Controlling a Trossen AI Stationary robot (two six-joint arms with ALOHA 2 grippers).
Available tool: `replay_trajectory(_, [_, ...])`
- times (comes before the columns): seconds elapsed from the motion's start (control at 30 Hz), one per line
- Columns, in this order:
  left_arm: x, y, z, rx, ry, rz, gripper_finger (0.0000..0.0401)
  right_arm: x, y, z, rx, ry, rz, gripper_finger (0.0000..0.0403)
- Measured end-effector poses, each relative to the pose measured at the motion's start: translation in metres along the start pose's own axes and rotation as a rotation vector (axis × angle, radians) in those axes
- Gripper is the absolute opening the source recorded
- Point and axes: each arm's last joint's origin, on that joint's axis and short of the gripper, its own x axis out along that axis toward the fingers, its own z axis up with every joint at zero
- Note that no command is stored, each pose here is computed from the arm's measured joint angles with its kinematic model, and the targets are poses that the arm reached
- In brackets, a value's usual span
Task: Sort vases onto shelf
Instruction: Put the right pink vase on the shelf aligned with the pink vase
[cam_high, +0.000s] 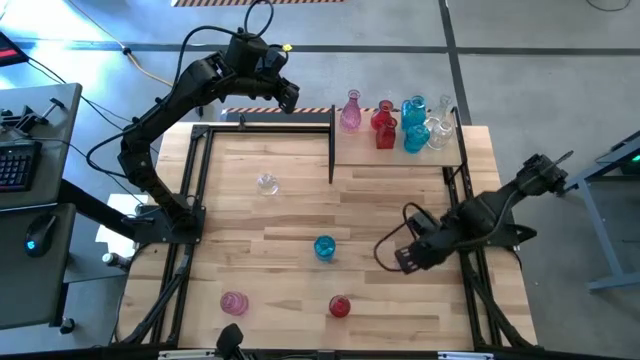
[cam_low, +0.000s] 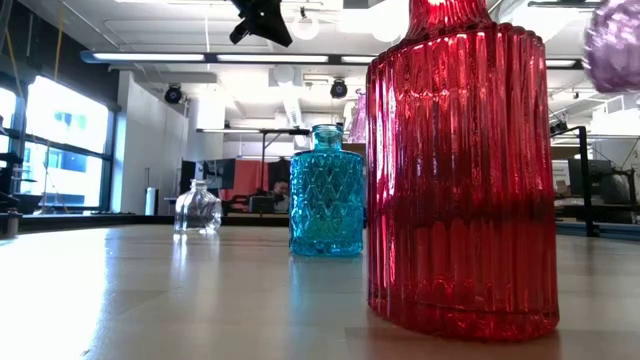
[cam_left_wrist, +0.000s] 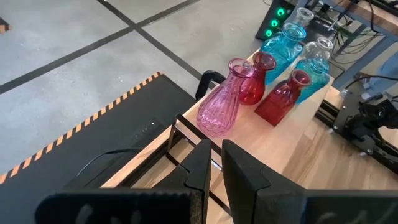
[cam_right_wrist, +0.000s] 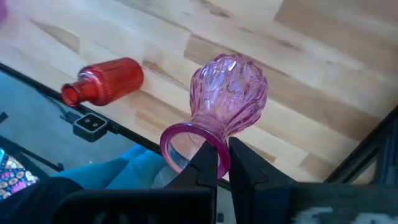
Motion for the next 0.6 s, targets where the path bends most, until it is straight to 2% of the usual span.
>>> replay_trajectory(0.17, [0.0,0.0,0.001,0.066,-0.009,0.003,0.0031,-0.017,0.002,0.015,-0.059,-0.02,0.017,0.0])
replay_trajectory(0.3, [0.005,0.001,0.003,0.068,-0.028,0.037,0.0031,-0.026,0.003,0.028,-0.105,-0.039,0.027,0.0])
replay_trajectory(0.6, [0.005,0.0,0.004,0.07,-0.046,0.036,0.0031,-0.038,0.003,0.056,-0.188,-0.065,0.054,0.0])
